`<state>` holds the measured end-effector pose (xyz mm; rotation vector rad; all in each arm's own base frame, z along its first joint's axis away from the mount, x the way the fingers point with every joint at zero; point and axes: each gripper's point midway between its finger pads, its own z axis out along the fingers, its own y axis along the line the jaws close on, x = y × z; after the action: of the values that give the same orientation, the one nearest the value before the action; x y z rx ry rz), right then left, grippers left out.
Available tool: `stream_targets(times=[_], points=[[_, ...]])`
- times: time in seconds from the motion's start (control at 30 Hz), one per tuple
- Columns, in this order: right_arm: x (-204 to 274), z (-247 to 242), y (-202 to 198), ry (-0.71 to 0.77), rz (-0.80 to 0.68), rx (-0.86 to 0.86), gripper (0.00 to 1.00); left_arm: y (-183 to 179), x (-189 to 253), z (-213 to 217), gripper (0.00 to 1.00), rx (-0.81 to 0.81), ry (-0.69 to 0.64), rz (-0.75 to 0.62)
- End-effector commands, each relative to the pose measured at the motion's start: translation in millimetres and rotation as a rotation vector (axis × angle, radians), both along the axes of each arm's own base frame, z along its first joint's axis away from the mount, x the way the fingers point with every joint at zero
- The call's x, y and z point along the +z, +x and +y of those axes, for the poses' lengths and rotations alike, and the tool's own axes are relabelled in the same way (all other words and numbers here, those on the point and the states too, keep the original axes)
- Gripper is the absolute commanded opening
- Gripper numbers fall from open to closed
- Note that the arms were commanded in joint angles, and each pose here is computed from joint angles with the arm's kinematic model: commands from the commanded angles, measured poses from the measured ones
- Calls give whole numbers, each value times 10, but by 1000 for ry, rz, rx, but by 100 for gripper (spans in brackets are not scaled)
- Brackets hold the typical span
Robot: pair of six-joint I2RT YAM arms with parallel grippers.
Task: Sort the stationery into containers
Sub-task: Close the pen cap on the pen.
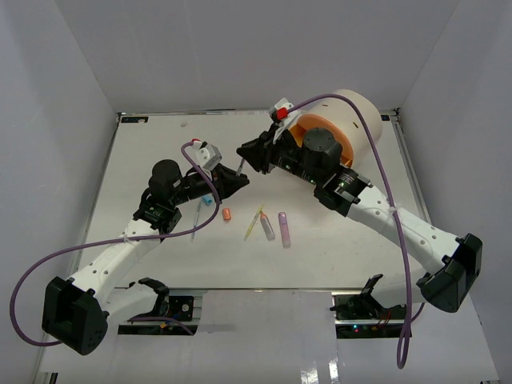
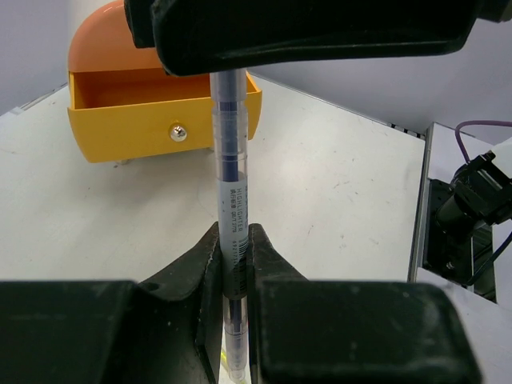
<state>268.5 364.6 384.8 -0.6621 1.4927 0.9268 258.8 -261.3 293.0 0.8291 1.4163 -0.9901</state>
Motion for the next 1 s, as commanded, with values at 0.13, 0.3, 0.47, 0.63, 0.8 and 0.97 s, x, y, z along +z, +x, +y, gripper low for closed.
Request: stream_targets(times=[0.13,0.3,0.47,0.63,0.8,0.97], points=[[94,70,-22,28,5,27,17,-36,257,10,0,0,-23,-67],[-84,127,-57,-12,54,56,8,-44,380,24,0,6,-43,-106],[-260,157,-89,-51,95,67,8,-8,525,45,0,30,-55,-148],[-437,141,-115,-98,119,62,8,25,780,82,0,64,-80,-208],[-617,88,-118,-166,144,40,8,78,912,75,0,78,-94,-222],[-750,74,-141,-207,171,45,8,115,1051,67,0,85,-113,-245]])
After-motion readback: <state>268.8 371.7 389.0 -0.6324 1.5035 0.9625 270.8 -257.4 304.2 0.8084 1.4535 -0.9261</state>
